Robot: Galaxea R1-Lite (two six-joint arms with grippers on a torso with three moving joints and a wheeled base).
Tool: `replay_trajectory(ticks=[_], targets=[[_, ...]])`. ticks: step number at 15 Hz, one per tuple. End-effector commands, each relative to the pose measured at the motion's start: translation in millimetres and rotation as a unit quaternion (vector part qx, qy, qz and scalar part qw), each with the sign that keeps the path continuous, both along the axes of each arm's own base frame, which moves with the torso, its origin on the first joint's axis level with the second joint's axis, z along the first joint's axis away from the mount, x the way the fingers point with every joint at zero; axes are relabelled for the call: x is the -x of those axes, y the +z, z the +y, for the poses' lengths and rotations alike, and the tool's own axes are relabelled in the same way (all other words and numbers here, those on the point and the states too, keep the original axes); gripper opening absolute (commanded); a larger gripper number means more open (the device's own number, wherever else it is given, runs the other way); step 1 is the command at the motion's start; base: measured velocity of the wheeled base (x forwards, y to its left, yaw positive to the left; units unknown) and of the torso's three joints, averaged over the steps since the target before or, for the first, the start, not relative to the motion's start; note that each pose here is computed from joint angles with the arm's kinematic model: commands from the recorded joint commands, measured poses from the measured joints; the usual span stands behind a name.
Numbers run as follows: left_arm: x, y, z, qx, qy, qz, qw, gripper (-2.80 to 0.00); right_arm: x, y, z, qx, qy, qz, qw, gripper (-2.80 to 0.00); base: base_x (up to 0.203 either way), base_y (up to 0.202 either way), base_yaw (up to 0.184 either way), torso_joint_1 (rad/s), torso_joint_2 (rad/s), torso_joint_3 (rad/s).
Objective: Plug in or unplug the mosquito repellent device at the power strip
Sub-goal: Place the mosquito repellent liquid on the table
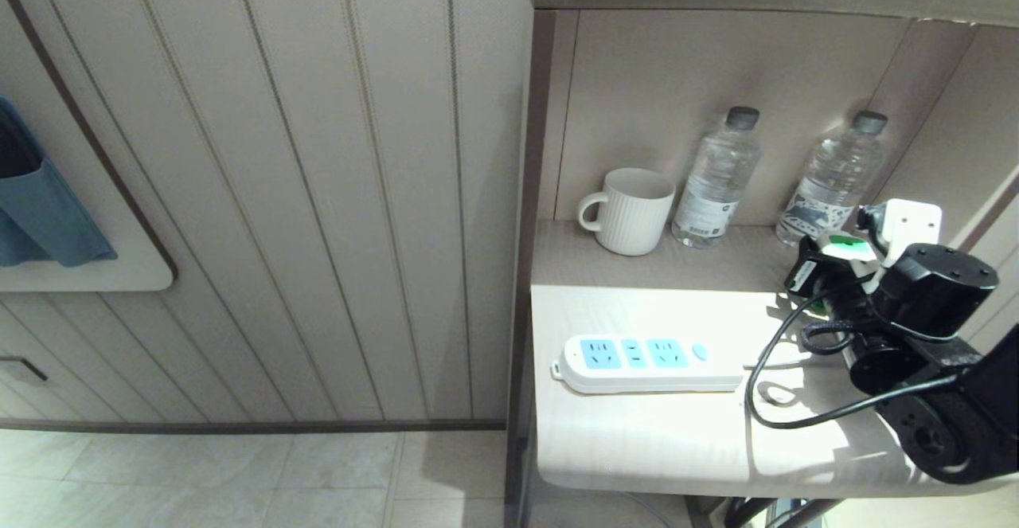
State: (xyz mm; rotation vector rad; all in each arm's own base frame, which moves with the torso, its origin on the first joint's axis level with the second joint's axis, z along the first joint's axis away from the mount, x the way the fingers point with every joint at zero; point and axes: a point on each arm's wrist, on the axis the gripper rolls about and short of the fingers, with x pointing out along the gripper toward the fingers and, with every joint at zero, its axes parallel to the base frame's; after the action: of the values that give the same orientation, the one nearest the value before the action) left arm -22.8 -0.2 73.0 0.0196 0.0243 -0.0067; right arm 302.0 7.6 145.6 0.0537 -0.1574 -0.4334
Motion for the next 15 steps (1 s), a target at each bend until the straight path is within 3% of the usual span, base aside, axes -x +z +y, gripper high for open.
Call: replay_trajectory(ticks=[1,15], targets=[[-0.1,0.0,0.0,0.0,0.0,0.001,1.0,-2.8,2.4,4.7,0.5,-0.003,-0.011,-0.022,1.0,-2.8,0.0,0.0,0.0,0.0,0.0,0.0],[-0.1,0.0,0.0,0.0,0.0,0.001,1.0,-2.8,0.4,3.9,-1.9,-0.003,-0.027,-0.021,0.999,-2.8,0.0,0.0,0.0,0.0,0.0,0.0]])
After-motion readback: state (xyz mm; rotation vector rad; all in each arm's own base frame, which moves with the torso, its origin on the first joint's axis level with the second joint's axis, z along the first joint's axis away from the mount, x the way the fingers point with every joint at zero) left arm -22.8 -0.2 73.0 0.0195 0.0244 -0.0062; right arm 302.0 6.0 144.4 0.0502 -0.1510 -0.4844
